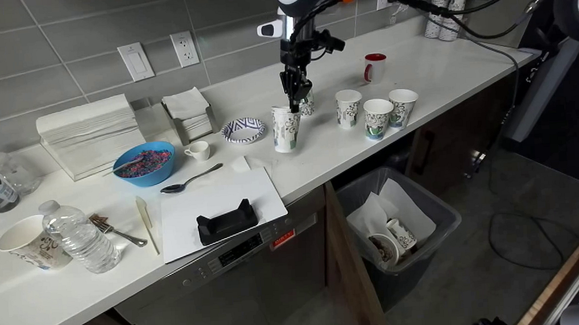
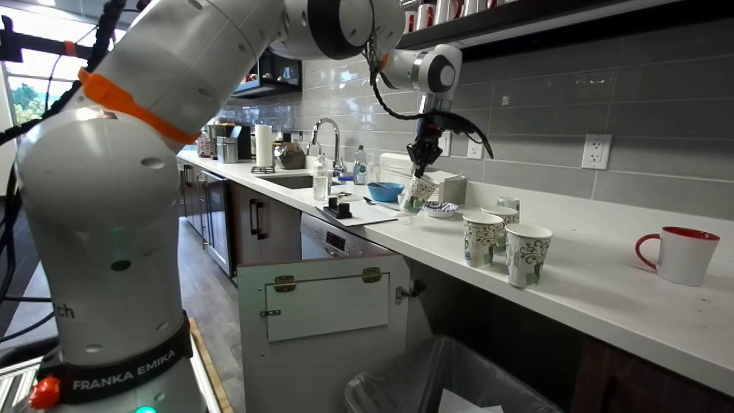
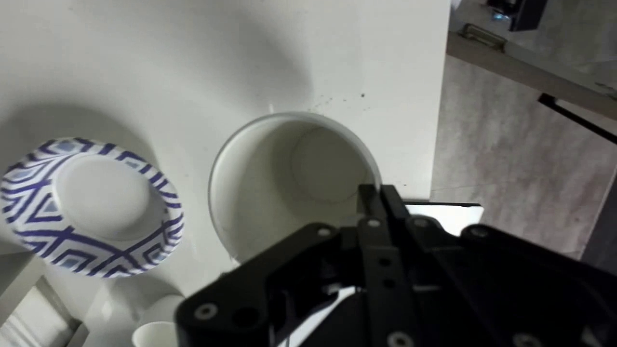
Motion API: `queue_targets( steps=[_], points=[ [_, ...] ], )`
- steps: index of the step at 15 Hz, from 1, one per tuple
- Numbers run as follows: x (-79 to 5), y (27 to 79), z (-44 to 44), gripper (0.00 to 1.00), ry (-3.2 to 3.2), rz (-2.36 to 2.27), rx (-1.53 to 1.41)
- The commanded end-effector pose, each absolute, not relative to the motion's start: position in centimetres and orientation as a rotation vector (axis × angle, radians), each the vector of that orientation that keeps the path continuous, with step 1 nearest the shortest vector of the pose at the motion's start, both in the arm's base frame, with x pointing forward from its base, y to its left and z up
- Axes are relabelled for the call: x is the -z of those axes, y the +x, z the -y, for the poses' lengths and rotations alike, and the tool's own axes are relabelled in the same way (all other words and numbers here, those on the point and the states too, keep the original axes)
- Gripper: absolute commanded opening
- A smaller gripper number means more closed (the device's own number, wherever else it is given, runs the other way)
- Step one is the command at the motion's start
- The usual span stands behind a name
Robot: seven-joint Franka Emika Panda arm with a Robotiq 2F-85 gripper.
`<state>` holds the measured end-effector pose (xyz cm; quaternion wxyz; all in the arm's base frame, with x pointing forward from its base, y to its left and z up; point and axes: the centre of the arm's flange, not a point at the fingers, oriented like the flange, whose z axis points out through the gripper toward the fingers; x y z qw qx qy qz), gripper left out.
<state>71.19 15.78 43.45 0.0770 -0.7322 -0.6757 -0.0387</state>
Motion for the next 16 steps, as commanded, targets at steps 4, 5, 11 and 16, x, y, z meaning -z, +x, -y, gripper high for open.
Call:
queue_targets(
  steps=[4,5,11,16],
  points=[
    [-36.5,72.6,-13.8,0.01,-2.016,1.792,-0.05],
    [-36.3,72.7,-13.1,0.01,-2.01,1.757,-0.061],
    [-35.4,74.2,-9.5,0.01,-2.234,1.624,-0.101],
    [-34.4,75.2,-8.0,0.01,-2.375,1.516,-0.119]
  ],
)
